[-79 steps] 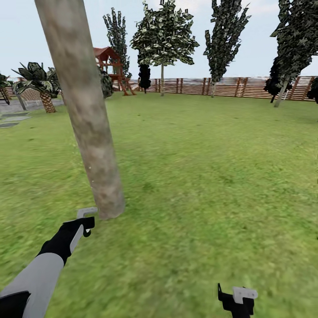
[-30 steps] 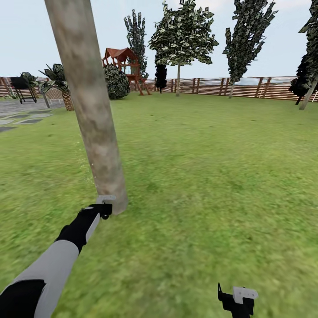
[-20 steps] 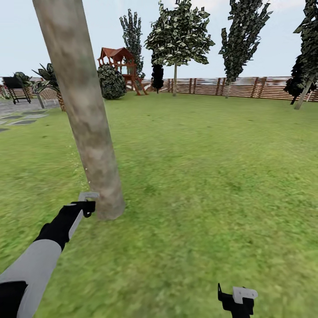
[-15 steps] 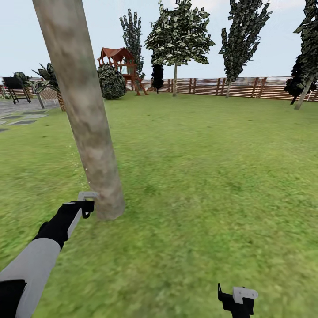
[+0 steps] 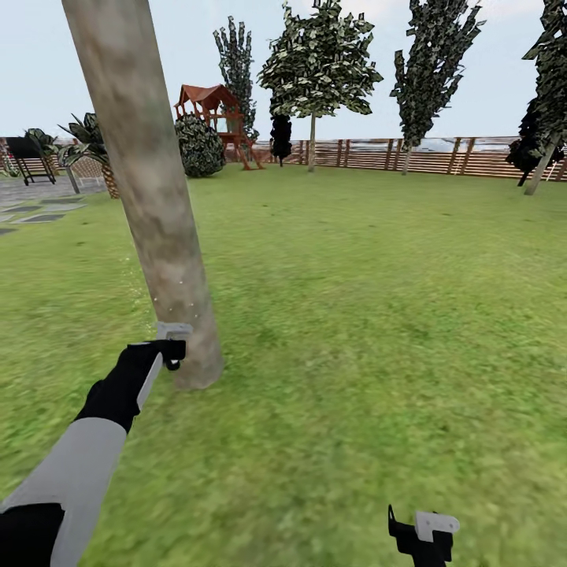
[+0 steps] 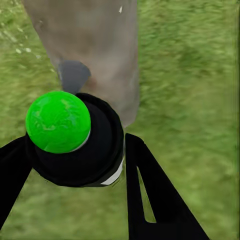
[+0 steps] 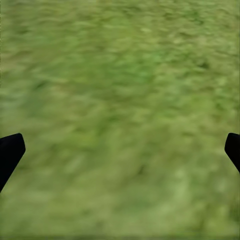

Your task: In the garden, pick up the pesticide atomizer on the floor and spray pesticide onto both trees until each tree trunk is fully covered.

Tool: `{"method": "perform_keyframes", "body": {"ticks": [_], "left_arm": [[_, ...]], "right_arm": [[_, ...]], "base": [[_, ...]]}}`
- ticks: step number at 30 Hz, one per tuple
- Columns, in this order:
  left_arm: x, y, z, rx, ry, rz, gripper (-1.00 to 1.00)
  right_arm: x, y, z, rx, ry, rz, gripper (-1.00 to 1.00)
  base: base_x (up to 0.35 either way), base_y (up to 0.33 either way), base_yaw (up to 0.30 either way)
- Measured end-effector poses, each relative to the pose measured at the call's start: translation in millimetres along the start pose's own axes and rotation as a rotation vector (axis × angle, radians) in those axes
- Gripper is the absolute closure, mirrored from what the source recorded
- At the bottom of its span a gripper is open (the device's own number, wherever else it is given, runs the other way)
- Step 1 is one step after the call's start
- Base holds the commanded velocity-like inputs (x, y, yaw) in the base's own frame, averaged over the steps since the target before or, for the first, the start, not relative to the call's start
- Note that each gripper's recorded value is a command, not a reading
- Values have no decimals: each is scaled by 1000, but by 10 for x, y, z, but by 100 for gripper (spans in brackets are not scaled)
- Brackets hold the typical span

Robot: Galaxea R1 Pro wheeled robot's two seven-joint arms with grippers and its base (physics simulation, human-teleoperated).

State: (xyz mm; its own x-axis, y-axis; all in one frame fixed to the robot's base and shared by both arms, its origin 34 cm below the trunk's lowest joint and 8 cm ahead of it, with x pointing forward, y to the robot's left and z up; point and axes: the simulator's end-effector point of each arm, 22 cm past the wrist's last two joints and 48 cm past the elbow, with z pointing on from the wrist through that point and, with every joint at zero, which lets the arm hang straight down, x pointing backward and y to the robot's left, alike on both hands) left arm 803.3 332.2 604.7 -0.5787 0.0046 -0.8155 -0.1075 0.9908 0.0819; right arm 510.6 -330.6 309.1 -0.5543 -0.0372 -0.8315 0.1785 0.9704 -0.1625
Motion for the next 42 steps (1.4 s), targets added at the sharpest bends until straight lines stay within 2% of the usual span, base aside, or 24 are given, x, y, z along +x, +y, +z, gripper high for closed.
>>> {"method": "perform_keyframes", "body": {"ticks": [4,5,6,8,9,15,17,19,22,24,27,30,37,42], "left_arm": [[-15,196,-28,-26,-1,-4,100],[35,398,-23,-54,7,-17,100],[60,501,-21,-66,11,-26,100],[87,592,-17,-77,12,-29,100],[106,582,-12,-76,14,-29,100],[997,343,187,-48,183,-23,100],[1129,323,208,-46,207,-17,100],[1168,295,216,-43,215,-8,100],[1068,-55,214,-1,209,-1,100],[1062,-123,211,6,212,4,100],[1121,-26,214,-7,222,8,100],[1183,242,209,-42,228,20,100],[1227,163,211,-29,236,9,100],[1254,147,210,-27,240,10,100]], "right_arm": [[1,-1,0,0,0,0,-100],[0,2,1,0,0,0,-100],[0,3,1,0,0,0,-100],[1,2,0,0,0,0,-100],[1,-3,1,1,0,1,-100],[4,-8,0,1,0,0,-100],[-1,-9,2,1,0,1,-100],[-2,-9,2,1,-1,1,-100],[-4,-9,3,2,-1,1,-100],[-3,-9,3,2,-1,1,-100],[-2,-9,2,1,-1,1,-100],[-4,-8,3,1,-1,1,-100],[-4,-9,3,1,-1,1,-100],[-1,-9,1,1,-1,1,-100]], "base": [[0,0,0],[0,0,0],[0,0,0],[0,0,0],[0,0,0],[0,0,0],[0,0,0],[0,0,0],[0,0,0],[0,0,0],[0,0,0],[52,5,0],[286,65,0],[48,9,0]]}}
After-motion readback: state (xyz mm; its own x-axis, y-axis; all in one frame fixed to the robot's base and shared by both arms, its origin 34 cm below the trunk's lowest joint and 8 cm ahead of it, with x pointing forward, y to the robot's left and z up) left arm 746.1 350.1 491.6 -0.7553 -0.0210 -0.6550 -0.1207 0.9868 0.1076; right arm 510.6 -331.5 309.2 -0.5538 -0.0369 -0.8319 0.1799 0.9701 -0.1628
